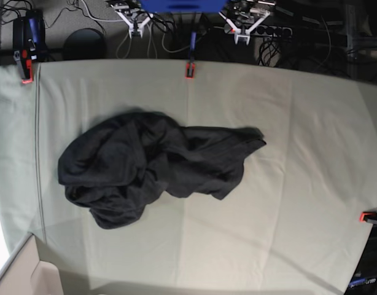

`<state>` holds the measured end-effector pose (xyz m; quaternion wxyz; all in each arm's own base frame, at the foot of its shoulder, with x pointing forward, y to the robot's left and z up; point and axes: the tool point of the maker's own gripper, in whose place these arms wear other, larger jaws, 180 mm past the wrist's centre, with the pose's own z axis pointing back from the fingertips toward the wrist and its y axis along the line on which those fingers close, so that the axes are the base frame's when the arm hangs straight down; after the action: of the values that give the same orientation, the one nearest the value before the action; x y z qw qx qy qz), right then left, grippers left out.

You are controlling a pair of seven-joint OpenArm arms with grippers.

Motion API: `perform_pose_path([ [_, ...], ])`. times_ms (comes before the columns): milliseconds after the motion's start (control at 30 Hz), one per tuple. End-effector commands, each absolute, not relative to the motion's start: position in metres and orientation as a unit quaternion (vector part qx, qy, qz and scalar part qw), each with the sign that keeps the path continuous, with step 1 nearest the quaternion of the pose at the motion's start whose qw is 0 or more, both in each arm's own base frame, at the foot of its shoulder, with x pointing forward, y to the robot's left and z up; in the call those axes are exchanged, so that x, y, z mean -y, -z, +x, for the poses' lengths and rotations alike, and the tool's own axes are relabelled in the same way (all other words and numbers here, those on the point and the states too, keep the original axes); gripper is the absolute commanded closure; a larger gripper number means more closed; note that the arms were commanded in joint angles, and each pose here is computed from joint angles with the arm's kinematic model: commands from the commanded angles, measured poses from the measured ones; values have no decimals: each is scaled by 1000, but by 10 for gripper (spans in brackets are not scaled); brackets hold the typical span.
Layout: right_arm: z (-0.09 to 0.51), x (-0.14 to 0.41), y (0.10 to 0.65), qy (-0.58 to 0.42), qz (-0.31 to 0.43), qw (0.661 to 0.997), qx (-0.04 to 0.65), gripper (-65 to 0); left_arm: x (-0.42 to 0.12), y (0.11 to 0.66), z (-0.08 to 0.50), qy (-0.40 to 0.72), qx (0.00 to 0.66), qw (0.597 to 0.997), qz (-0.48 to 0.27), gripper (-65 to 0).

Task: Layout the t-shirt on the table in an organized manner, then fold the t-shirt properly

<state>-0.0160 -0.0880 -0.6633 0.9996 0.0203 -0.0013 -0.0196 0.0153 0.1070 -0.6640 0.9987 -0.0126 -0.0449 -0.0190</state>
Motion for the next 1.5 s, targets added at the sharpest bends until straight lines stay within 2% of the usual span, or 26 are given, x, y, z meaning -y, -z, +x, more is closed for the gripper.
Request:
perform_pose_path([
  [0, -15, 92, 663, 19, 23, 1000, 2, 0, -106, 664, 13, 19, 44, 999, -14, -1],
  [400, -14, 123, 664, 17, 0, 1000, 4, 0, -106, 664, 15, 19, 45, 999, -13, -1],
  [1167, -20, 124, 664, 17, -1, 1000, 1, 0, -111, 664, 10, 22, 41, 999, -9, -1],
  [1300, -38, 125, 663, 17, -2, 1000, -11, 0, -112, 664, -16, 23, 21, 999, -9, -1],
  [1467, -84, 139, 655, 13, -13, 1000, -22, 0, -140, 660, -49, 24, 12, 1000, 10, -1],
])
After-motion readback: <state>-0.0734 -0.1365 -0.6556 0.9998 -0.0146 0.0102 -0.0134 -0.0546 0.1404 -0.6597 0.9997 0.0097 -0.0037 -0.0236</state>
